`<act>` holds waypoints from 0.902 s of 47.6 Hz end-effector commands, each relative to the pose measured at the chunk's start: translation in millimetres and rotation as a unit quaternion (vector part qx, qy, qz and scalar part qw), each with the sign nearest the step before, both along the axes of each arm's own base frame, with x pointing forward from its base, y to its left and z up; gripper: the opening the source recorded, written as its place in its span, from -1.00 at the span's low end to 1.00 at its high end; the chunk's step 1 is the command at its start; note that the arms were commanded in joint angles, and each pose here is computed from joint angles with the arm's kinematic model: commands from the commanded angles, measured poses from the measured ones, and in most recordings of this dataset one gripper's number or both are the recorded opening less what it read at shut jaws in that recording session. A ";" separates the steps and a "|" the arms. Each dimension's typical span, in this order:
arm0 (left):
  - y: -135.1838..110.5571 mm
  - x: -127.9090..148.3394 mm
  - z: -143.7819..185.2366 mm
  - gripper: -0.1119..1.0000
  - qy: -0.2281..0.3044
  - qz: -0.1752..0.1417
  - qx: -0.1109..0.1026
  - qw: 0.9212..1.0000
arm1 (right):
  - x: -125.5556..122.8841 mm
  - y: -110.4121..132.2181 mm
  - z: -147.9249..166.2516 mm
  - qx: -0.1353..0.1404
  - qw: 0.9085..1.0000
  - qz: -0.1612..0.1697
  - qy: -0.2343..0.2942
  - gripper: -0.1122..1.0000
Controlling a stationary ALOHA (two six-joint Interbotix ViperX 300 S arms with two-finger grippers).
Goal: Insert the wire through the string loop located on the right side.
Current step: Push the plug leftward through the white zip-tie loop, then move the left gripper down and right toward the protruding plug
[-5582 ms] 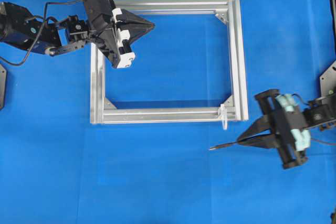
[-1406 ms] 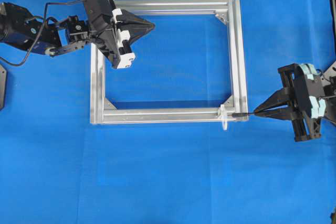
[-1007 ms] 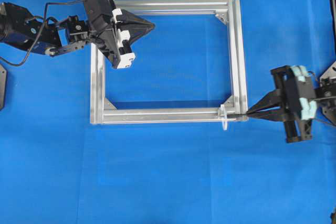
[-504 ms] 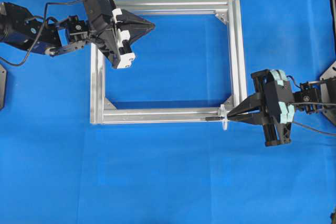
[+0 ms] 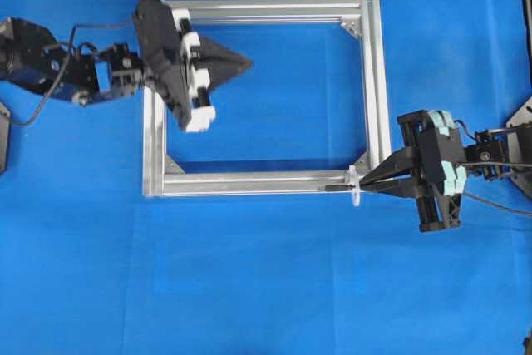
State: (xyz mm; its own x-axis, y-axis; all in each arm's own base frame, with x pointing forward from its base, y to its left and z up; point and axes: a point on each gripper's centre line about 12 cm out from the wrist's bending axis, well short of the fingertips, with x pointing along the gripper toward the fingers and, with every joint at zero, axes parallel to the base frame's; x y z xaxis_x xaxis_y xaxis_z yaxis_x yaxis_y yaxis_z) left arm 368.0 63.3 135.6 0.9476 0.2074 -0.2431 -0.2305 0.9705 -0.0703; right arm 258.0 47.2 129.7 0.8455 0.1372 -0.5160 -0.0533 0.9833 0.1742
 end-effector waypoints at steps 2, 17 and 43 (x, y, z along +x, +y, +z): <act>-22.8 3.5 11.8 -0.79 -0.020 -0.030 -0.003 0.999 | 4.5 1.1 6.5 0.003 1.000 -0.001 -0.014 -0.84; -85.2 -3.2 5.0 -0.80 -0.010 -0.103 -0.051 0.993 | 4.4 1.1 6.3 0.002 1.000 0.000 -0.014 -0.84; -126.3 6.7 13.6 -0.80 -0.025 -0.155 -0.056 0.986 | 4.8 1.2 6.6 0.002 1.000 0.001 -0.014 -0.84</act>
State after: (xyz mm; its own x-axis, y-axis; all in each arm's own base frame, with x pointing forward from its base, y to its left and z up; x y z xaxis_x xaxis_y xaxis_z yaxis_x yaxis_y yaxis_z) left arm 364.2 -59.1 132.9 0.9605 -0.1117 -0.2549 0.0660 0.9812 -0.1811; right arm 258.0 47.2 129.7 0.8455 0.1372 -0.5160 -0.0541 0.9835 0.1729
